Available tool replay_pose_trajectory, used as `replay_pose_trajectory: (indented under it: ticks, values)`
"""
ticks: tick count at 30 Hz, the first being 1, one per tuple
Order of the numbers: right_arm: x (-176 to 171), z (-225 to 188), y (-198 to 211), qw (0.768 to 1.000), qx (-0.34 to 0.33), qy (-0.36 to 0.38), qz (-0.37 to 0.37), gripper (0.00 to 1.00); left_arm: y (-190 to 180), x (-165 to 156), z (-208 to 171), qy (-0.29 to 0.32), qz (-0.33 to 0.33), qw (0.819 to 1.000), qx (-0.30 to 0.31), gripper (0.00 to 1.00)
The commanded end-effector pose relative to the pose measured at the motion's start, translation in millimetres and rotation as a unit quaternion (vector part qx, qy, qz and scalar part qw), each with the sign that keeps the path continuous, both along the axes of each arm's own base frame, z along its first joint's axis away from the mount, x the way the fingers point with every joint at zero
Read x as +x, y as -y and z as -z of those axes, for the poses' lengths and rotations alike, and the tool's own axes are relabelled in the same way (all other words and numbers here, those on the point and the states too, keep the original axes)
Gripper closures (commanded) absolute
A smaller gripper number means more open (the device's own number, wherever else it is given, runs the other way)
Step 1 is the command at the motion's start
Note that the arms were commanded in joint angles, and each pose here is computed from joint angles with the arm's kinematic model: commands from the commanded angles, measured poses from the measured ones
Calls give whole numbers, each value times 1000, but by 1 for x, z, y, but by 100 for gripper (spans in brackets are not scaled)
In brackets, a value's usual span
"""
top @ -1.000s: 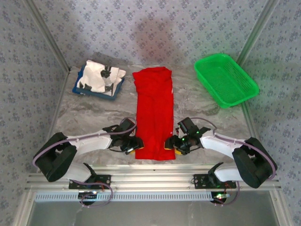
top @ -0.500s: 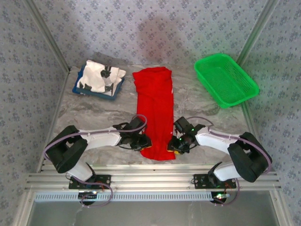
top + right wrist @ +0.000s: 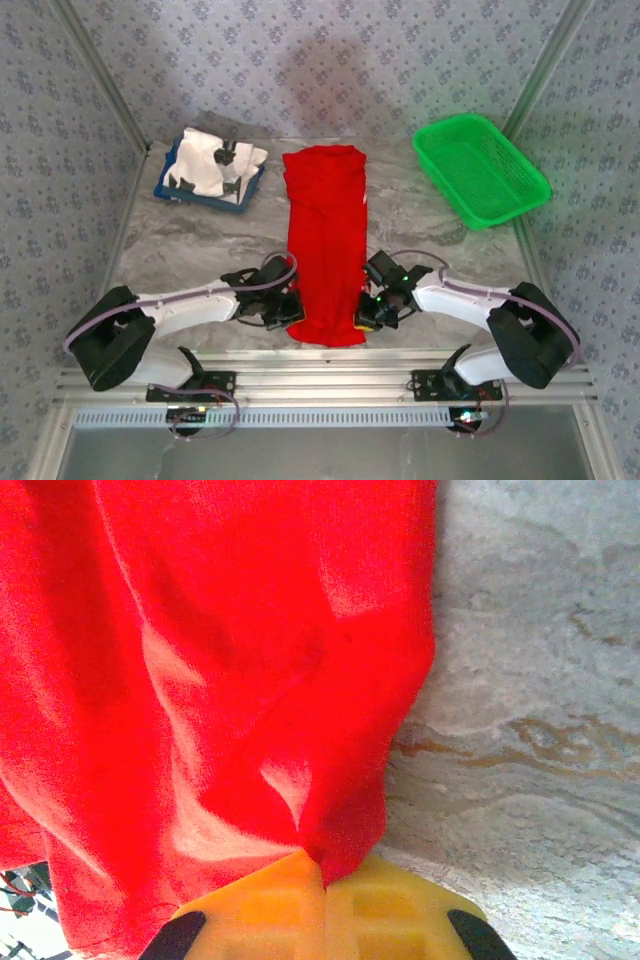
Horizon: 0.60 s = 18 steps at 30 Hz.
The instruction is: Fold and stack the t-shirts
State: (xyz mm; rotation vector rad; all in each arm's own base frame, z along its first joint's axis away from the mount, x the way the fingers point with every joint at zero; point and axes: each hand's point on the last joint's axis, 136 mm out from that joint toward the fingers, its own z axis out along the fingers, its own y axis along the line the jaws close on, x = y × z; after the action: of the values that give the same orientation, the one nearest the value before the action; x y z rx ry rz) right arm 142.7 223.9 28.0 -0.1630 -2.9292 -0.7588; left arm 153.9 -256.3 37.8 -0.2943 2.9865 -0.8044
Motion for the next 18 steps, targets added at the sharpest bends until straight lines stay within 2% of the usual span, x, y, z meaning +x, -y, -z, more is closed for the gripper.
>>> replay_pose_trajectory:
  ticks: [1, 11, 18]
  values:
    - [2, -13, -2, 1000, 2, -1, 8, 100, -6, -1, -3, 2, -11, 1000, 11, 100]
    - [38, -72, -3, 998, 26, 41, 26, 100, 2, 28, -70, 60, -17, 998, -22, 100]
    - [83, -98, -6, 997, 43, 63, 34, 100, -3, 70, -95, 75, -31, 996, -45, 100]
